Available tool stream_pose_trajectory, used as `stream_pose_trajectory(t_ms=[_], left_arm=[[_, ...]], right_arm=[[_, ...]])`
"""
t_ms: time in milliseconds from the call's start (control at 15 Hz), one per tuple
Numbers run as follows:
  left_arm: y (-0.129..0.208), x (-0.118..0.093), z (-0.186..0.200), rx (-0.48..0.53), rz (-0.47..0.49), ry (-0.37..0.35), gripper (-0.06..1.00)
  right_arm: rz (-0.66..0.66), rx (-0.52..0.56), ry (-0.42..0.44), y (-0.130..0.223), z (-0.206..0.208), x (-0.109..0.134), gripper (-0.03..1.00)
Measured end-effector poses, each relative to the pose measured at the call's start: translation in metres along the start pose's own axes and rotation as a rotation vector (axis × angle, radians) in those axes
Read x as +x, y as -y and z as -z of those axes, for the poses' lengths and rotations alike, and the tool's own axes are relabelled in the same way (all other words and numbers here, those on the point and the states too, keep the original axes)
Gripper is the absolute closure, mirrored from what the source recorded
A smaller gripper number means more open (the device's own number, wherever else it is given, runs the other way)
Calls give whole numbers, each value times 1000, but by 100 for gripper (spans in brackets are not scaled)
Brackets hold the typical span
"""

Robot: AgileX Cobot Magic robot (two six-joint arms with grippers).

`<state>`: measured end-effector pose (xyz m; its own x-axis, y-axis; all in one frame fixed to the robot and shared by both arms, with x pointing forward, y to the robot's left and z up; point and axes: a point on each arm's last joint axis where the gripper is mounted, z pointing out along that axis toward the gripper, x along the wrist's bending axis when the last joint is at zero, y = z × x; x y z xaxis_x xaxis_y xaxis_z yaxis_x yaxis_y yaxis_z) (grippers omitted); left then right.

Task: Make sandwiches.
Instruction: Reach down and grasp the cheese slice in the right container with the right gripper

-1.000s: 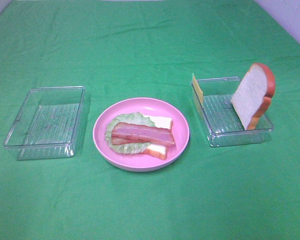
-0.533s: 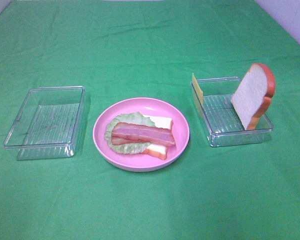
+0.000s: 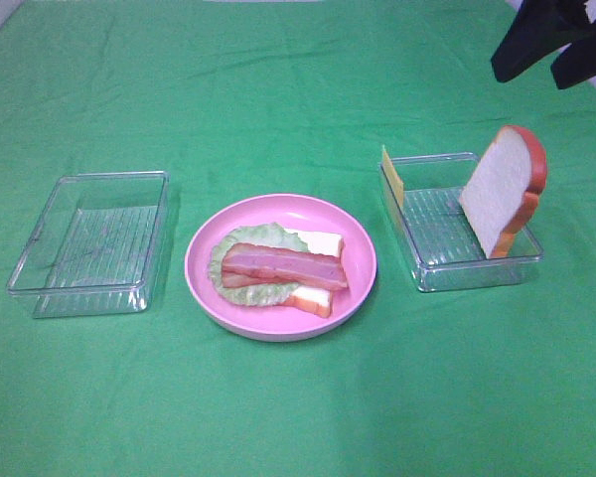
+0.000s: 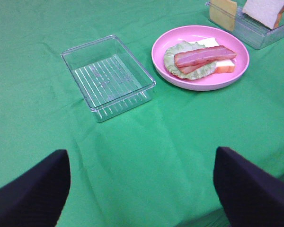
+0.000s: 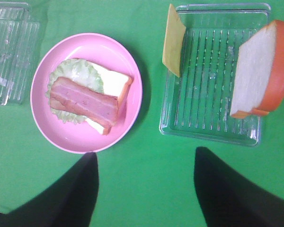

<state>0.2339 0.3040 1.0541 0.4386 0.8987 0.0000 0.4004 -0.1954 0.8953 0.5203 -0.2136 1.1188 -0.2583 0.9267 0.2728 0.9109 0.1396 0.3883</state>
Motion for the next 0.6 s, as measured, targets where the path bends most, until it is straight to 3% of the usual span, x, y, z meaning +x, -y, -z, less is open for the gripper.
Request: stream_pose_trajectory(t_ms=[67,333,600], left_arm=[[0,0,0,-1,0,0,16],[0,0,0,-1,0,0,16],[0,0,0,-1,0,0,16]], right_arm=[[7,86,-5,-23,-20,-4,41],[14,208,-8,-52,-59,-8,41],[45,237,-24,-79,-102,19,41]])
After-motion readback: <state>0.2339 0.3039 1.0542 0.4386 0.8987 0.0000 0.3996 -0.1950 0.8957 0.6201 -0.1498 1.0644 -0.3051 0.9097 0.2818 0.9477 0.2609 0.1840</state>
